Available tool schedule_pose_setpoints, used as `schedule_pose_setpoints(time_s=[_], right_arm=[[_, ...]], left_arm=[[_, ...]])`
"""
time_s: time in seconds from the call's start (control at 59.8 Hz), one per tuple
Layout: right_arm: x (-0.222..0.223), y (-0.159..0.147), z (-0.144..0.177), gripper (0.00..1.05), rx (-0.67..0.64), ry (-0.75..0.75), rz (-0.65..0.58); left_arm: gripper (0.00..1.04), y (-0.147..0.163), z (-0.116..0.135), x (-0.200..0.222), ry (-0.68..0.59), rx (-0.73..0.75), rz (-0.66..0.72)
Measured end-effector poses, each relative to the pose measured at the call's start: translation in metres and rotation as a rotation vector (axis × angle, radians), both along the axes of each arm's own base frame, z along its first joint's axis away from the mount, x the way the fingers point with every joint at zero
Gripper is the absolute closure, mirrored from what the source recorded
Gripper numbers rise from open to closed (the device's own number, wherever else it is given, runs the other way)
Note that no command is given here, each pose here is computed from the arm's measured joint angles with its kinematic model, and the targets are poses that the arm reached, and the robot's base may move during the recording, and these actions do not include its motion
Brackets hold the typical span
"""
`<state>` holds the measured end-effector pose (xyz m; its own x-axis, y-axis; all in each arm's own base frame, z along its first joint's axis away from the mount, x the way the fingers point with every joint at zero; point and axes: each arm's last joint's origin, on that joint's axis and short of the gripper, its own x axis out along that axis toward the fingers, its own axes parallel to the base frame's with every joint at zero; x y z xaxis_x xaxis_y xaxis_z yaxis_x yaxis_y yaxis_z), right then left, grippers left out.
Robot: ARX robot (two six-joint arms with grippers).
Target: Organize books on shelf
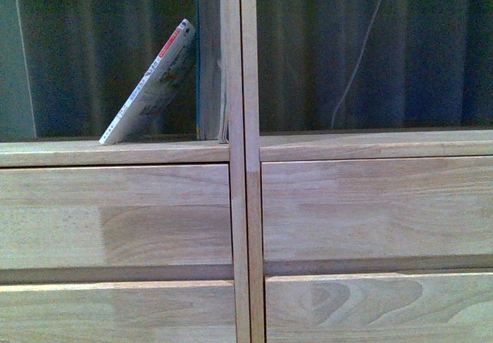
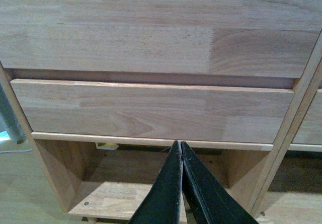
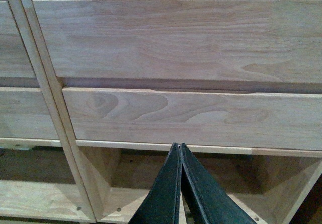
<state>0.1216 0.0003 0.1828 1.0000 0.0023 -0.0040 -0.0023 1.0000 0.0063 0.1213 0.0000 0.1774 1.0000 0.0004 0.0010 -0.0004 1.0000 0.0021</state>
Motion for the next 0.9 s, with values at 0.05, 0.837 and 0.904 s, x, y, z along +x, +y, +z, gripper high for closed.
schedule_pose_setpoints(time_s=[0.05, 0.837, 0.904], right_arm=[[-0.001, 0.0, -0.002, 1.02, 0.0, 0.0, 0.0], [-0.024, 0.0, -0.015, 1.02, -0.001, -0.016, 0.001], [-0.024, 0.0, -0.015, 1.02, -0.001, -0.013, -0.002]], left_arm=[[1.02, 0.0, -0.003, -0.001, -0.014, 0.0, 0.0], [1.02, 0.0, -0.01, -0.024, -0.005, 0.0, 0.0], [1.02, 0.0, -0.01, -0.024, -0.006, 0.0, 0.0]])
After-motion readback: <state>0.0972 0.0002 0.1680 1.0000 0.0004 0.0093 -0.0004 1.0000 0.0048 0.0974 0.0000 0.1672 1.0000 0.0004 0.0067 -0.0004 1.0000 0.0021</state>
